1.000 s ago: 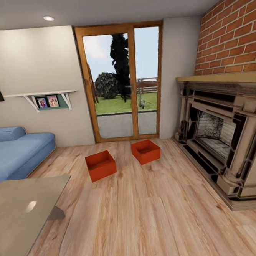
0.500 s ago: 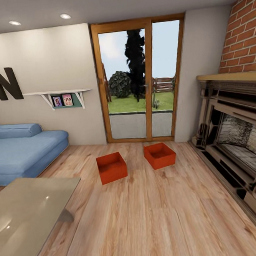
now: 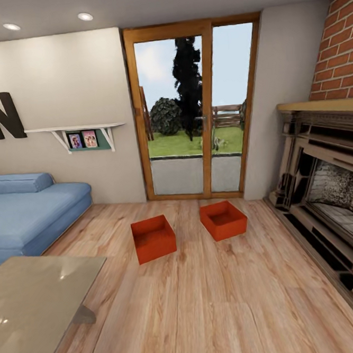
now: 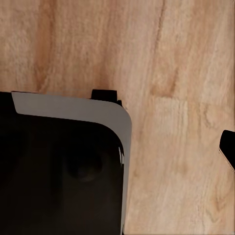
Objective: Move the two storage containers from the living room to the garage. In the garage, place one container on the floor and stack the other container on top of it (either order is fine).
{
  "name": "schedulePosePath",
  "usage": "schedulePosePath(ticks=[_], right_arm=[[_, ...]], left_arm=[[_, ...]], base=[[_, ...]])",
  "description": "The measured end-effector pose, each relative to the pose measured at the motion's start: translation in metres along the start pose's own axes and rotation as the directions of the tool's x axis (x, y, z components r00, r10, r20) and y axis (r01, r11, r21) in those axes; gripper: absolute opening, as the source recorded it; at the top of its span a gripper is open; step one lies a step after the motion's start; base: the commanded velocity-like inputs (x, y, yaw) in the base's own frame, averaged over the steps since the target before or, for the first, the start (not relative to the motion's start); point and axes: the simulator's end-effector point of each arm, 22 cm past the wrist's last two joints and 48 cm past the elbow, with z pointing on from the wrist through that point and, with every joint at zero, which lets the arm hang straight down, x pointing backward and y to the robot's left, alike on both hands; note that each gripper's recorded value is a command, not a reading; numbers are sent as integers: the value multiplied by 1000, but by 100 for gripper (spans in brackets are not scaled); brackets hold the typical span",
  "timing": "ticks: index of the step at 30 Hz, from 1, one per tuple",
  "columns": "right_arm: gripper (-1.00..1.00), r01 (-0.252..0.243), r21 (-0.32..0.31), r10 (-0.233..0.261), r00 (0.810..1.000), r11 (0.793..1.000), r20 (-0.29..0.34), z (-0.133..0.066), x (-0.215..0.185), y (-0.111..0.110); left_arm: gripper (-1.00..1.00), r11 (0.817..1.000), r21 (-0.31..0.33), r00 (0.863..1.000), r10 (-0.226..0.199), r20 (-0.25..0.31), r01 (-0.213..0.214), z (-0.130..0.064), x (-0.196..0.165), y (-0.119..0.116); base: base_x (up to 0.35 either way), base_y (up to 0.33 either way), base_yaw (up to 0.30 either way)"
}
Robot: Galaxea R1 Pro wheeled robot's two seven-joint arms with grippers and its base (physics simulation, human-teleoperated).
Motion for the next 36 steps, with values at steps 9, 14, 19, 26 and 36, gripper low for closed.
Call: schedulePosePath(ticks=[9,14,19,26,36], right_arm=[[100,-1,0,1,1000,1000,0,0,0,0],[100,2,0,-2,1000,1000,0,0,0,0],[100,3,-1,-3,1000,1000,0,0,0,0],[100,3,0,-3,1000,1000,0,0,0,0],[100,1,0,-1,1000,1000,1,0,0,0]], left_arm=[[100,1000,0,1000,0,0,0,0,0,0],[100,1000,0,1000,-1,0,1,0,0,0],[100,1000,0,1000,-1,0,1,0,0,0],[100,1000,0,1000,0,0,0,0,0,0],[100,1000,0,1000,0,0,0,0,0,0]], base=[[322,0,0],[322,-7,0],[320,-71,0],[317,-107,0],[317,-111,102]])
